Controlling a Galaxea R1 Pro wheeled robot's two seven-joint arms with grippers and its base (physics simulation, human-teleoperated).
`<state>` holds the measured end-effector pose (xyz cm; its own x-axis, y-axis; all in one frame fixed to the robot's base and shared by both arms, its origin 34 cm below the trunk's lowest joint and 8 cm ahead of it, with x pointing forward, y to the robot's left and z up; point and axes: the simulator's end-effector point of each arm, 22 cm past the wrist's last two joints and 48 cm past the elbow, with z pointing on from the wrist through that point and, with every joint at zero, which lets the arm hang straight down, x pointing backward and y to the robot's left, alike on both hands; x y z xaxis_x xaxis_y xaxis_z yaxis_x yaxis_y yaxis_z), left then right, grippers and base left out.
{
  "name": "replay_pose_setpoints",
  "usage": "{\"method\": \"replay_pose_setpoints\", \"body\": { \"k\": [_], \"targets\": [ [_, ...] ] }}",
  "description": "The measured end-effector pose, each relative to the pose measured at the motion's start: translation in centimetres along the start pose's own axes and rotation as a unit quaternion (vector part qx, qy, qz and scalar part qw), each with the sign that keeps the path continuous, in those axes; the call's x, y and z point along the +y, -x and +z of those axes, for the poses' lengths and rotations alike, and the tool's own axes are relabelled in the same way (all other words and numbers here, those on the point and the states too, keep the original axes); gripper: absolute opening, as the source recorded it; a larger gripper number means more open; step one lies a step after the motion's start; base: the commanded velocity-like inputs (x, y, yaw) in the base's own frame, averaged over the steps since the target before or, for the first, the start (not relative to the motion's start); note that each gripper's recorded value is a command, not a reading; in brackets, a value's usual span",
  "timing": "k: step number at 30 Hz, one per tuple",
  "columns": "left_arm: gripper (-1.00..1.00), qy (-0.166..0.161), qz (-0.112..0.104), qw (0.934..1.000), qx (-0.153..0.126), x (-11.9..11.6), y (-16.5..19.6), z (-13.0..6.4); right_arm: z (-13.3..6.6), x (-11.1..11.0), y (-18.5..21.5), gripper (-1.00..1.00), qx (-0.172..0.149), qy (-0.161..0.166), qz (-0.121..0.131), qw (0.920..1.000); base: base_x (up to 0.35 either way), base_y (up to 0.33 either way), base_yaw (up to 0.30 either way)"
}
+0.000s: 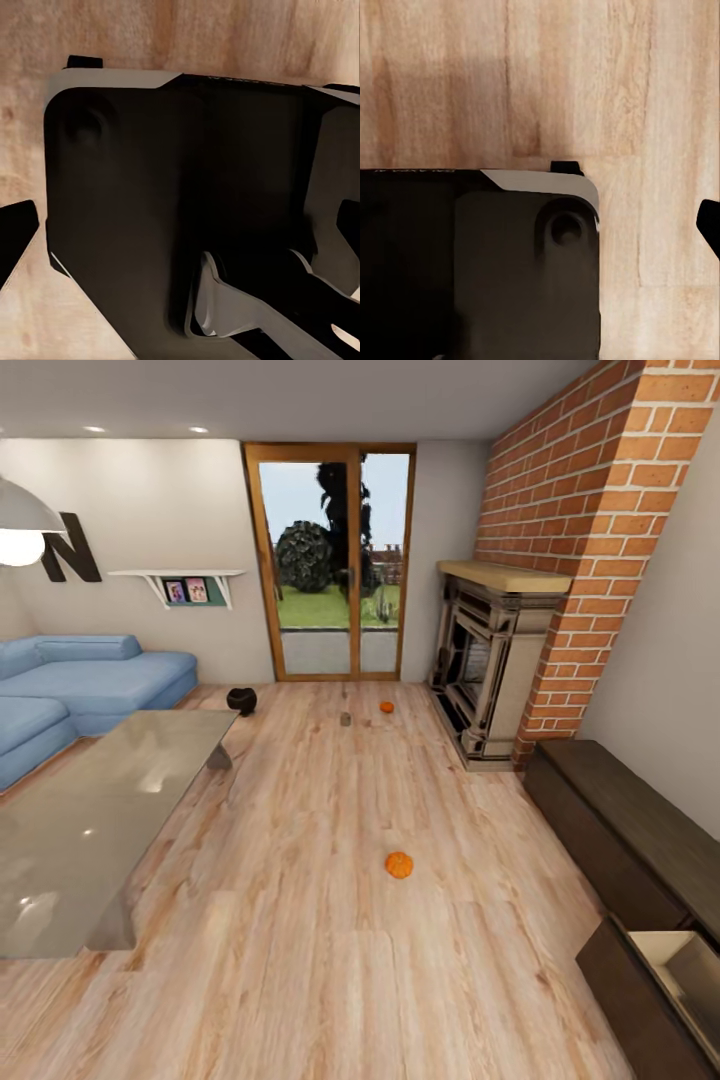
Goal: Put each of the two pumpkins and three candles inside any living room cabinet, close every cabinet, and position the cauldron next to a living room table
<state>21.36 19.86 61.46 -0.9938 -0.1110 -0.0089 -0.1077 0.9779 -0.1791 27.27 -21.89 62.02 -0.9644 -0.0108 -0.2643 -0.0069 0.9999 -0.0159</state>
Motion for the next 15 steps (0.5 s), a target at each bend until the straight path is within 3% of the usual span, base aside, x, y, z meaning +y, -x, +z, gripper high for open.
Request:
{"method": "replay_pose_setpoints", "body": {
  "k": [2,15],
  "targets": [
    [1.0,0.0,0.0,1.0,0.0,-0.02,0.0,0.0,0.0,0.0,0.03,1.0,-0.001,0.0,0.0,1.0,0.0,0.293,0.0],
    [1.0,0.001,0.0,1.0,0.0,0.05,0.0,-0.02,-0.03,0.25,0.0,1.0,0.0,0.002,0.0,1.0,0.249,0.255,0.0]
  ]
}}
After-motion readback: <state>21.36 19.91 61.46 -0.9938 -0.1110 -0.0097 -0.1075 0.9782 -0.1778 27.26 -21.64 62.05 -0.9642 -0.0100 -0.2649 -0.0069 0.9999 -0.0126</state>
